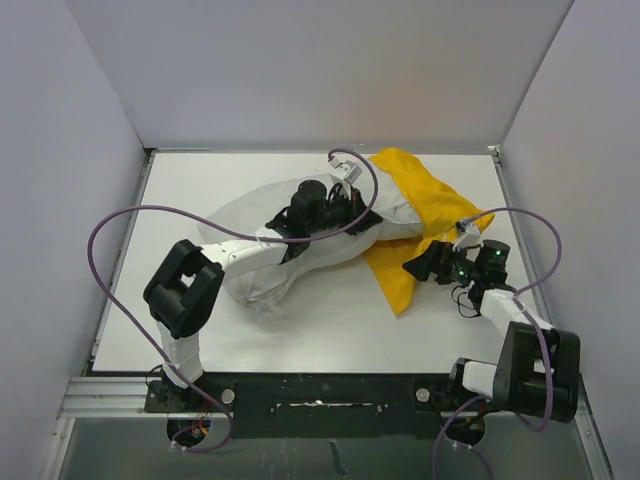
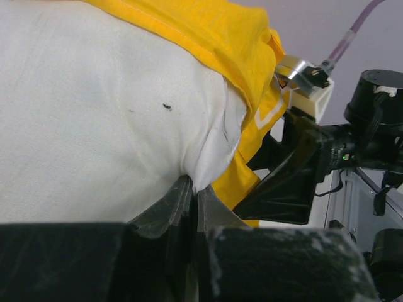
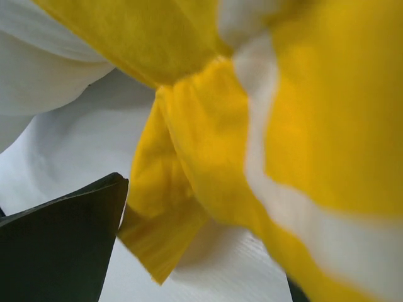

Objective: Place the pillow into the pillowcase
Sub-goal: Stuff the pillow into the pillowcase.

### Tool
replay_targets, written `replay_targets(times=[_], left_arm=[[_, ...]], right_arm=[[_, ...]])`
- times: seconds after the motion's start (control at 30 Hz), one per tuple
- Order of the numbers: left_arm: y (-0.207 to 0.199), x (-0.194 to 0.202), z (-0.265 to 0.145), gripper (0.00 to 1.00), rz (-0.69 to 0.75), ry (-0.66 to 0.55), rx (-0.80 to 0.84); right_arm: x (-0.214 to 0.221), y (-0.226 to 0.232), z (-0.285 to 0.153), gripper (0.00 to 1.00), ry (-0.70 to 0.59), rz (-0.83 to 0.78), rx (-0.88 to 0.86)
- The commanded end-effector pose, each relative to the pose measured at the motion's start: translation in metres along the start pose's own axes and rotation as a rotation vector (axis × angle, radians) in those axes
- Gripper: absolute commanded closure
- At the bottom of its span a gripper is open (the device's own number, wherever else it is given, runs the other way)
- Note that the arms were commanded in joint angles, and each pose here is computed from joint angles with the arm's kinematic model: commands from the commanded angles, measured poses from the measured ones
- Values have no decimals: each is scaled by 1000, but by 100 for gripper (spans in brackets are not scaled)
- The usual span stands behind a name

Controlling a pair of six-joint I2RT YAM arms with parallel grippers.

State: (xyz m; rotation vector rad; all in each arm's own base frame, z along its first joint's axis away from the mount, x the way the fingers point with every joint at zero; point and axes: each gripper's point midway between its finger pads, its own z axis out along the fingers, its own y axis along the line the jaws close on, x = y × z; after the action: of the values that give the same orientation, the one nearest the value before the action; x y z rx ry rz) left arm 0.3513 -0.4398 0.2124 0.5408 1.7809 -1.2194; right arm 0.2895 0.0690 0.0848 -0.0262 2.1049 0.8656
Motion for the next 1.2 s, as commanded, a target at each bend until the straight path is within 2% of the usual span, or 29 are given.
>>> replay_targets(times=[0.0, 0.17, 0.2, 0.23, 0.3, 0.33, 0.37, 0.53, 0.63, 0.7, 0.83, 0.93, 1.03, 1.1, 1.17], left_arm=[[-41, -54, 8, 100, 28, -140, 152], [-48, -65, 4, 100, 50, -156, 160], [-48, -67, 4, 100, 55, -160, 159], [-49, -70, 3, 100, 62, -166, 159], [-50, -76, 4, 100, 72, -174, 162], [-50, -79, 5, 100, 76, -174, 166], [-49, -83, 6, 100, 80, -174, 165], [-47, -111, 5, 100, 144, -193, 129], [-39, -116, -1, 100, 150, -198, 102], [-34, -108, -3, 100, 135, -190, 99], [-31, -73, -3, 100, 94, -143, 144], [-36, -34, 2, 100, 71, -66, 195], [-44, 4, 3, 100, 72, 4, 243], [-49, 26, 1, 100, 63, 41, 273], [-54, 39, -1, 100, 59, 58, 293]], right_arm=[[-49, 3, 29, 2, -138, -157, 57], [-51, -22, 41, 1, -128, -104, 155], [-53, -23, 40, 7, -123, -96, 161], [-56, -19, 39, 21, -127, -96, 148], [-69, 7, 40, 75, -140, -152, 47], [-74, 26, 42, 96, -136, -206, -13], [-81, 50, 44, 100, -124, -257, -81], [-98, 207, 32, 100, -11, -547, -543], [-86, 259, 13, 100, 81, -638, -749], [-65, 253, 10, 100, 142, -631, -802], [-22, 176, 36, 100, 261, -507, -611], [-1, 139, 34, 96, 347, -510, -589], [27, 135, 12, 86, 455, -611, -665], [45, 147, -19, 74, 507, -673, -767], [47, 158, -43, 63, 506, -763, -830]])
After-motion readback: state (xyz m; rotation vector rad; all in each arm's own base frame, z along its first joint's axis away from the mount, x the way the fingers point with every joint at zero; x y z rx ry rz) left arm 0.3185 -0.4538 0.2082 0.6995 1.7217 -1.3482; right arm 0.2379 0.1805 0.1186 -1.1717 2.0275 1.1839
